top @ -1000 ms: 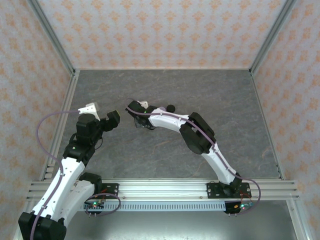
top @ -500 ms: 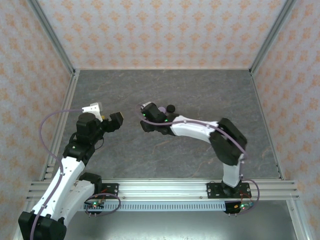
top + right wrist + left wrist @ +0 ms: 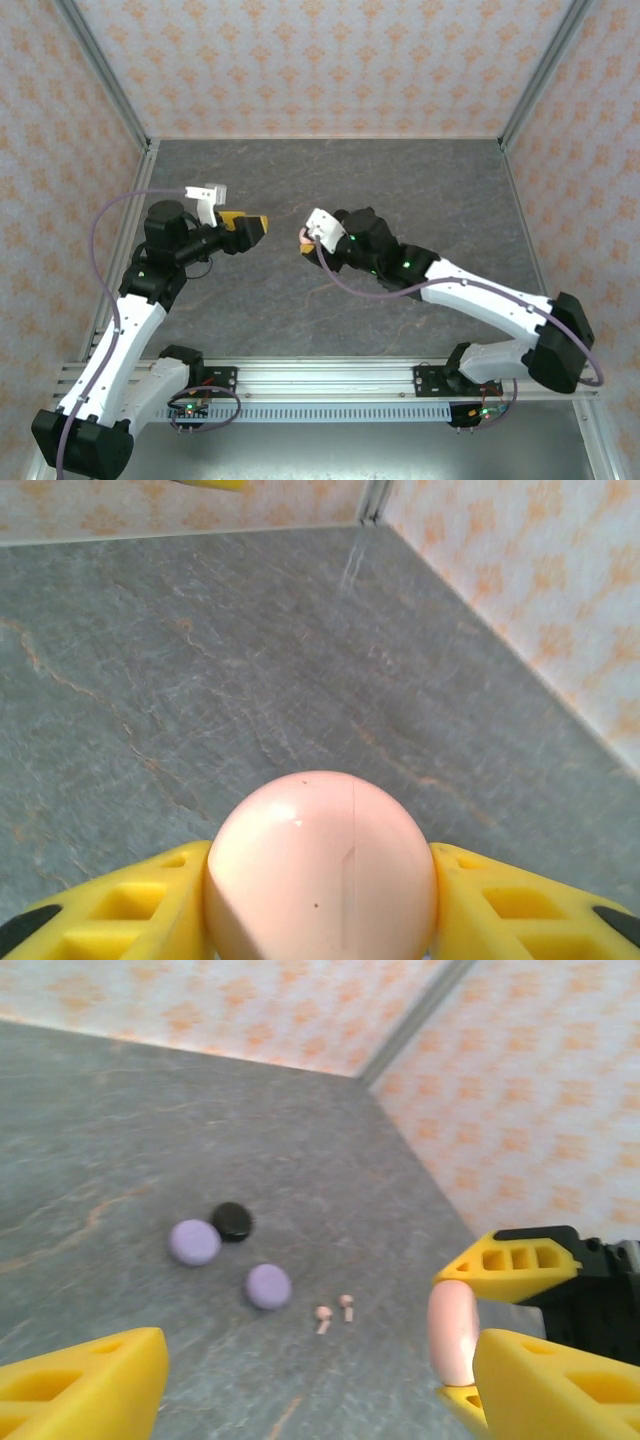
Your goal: Insert the wireless bluetooth earbuds into the charging case
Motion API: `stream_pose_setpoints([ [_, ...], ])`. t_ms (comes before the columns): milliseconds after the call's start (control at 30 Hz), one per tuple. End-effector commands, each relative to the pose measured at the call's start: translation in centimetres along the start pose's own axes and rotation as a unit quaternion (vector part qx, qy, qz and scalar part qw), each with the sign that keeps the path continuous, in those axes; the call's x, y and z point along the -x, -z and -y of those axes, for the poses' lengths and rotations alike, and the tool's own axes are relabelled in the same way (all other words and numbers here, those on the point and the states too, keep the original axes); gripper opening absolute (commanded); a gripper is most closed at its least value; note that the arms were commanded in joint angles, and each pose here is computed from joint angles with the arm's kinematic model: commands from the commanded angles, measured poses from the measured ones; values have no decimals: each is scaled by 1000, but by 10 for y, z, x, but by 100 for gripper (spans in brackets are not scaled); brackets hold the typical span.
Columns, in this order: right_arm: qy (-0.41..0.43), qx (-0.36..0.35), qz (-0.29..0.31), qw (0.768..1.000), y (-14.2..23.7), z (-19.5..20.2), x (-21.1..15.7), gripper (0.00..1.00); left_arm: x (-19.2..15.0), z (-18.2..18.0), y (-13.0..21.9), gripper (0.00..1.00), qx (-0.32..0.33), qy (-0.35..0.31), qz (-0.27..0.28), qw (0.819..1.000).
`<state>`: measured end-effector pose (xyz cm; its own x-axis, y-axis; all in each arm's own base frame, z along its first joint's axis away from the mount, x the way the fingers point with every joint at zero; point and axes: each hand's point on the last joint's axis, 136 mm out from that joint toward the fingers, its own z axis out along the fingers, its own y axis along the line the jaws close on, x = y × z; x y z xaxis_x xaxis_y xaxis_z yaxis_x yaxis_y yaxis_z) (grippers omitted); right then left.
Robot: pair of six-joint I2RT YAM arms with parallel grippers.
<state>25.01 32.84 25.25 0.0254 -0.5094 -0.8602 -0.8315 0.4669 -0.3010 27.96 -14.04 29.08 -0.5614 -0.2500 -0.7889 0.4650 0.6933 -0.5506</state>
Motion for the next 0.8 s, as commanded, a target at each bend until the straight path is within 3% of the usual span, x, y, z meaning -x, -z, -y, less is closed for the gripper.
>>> stream_pose_setpoints([
  [0,99,-12,36,994,13,2,12,50,12,47,4,80,-108,-32,-6,994],
  [267,121,10,59,991,31,-3,30,50,-13,85,-18,77,-170,-56,-70,981],
  [767,121,17,77,989,38,-6,37,50,-39,89,-51,63,-192,-33,-136,971],
])
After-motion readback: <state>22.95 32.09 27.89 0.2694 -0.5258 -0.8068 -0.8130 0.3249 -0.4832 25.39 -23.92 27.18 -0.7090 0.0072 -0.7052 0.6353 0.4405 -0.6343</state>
